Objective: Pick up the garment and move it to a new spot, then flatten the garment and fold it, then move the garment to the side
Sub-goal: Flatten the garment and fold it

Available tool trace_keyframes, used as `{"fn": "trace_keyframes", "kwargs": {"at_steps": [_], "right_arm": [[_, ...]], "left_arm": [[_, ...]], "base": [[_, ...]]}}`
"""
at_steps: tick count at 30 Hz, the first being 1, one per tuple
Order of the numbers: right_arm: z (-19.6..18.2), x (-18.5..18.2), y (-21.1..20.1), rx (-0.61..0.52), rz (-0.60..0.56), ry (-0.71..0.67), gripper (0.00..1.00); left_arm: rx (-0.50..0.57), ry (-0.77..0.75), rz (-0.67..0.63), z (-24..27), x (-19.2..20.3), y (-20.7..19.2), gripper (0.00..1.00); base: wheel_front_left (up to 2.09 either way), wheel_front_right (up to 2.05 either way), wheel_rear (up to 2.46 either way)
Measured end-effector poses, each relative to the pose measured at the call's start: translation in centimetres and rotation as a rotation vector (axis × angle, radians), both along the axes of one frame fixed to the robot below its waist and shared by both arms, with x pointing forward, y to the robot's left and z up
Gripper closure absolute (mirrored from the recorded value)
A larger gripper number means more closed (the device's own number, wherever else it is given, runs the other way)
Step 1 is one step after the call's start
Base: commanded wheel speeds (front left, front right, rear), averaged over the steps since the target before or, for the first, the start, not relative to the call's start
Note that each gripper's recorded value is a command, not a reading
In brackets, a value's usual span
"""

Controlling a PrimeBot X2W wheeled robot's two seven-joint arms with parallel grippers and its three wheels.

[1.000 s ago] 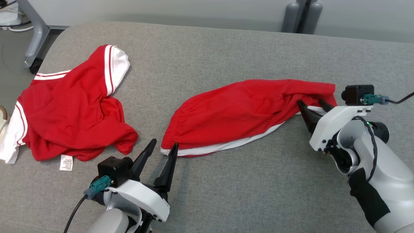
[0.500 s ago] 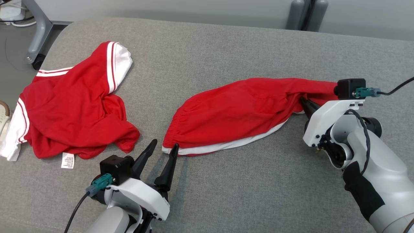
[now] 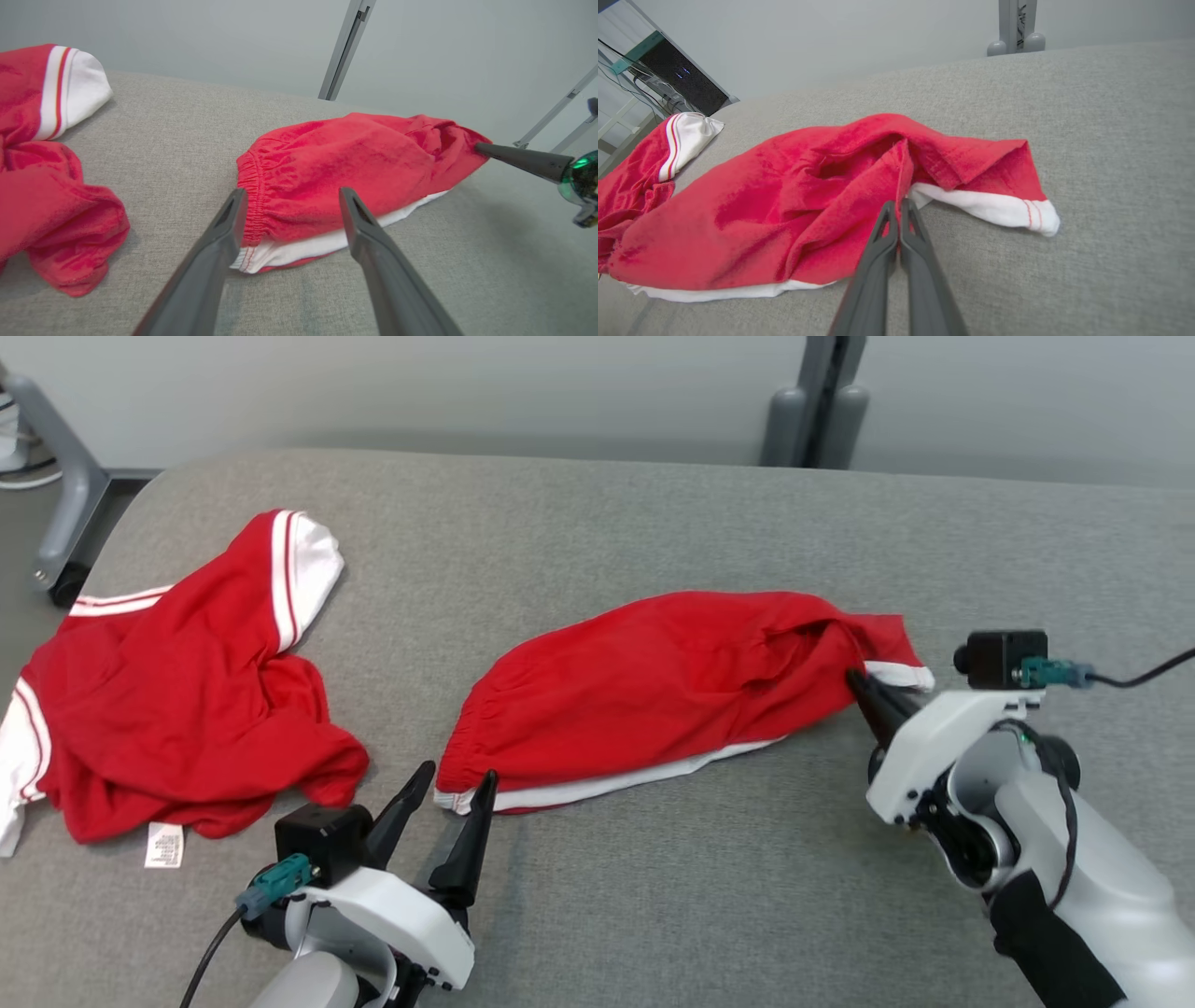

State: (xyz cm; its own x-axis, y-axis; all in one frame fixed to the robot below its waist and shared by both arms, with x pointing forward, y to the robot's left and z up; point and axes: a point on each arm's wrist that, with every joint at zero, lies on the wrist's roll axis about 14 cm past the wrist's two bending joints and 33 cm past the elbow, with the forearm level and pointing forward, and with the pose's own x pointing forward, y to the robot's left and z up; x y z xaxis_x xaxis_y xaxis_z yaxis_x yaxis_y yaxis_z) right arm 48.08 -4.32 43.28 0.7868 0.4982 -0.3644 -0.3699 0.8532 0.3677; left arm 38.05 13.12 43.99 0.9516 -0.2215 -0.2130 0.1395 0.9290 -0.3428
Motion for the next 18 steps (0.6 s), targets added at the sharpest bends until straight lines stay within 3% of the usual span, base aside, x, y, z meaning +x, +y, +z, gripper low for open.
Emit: {"fn": "trace_keyframes", "kwargs": {"at_steps": [18], "right_arm": [[0.0, -8.6, -6.4, 0.052, -0.014, 0.171, 1.00]], "left_arm": [[0.013, -0.061, -0.078, 2.5, 0.0, -2.3, 0.00]], "base": [[0.00, 0.00, 0.00]]}}
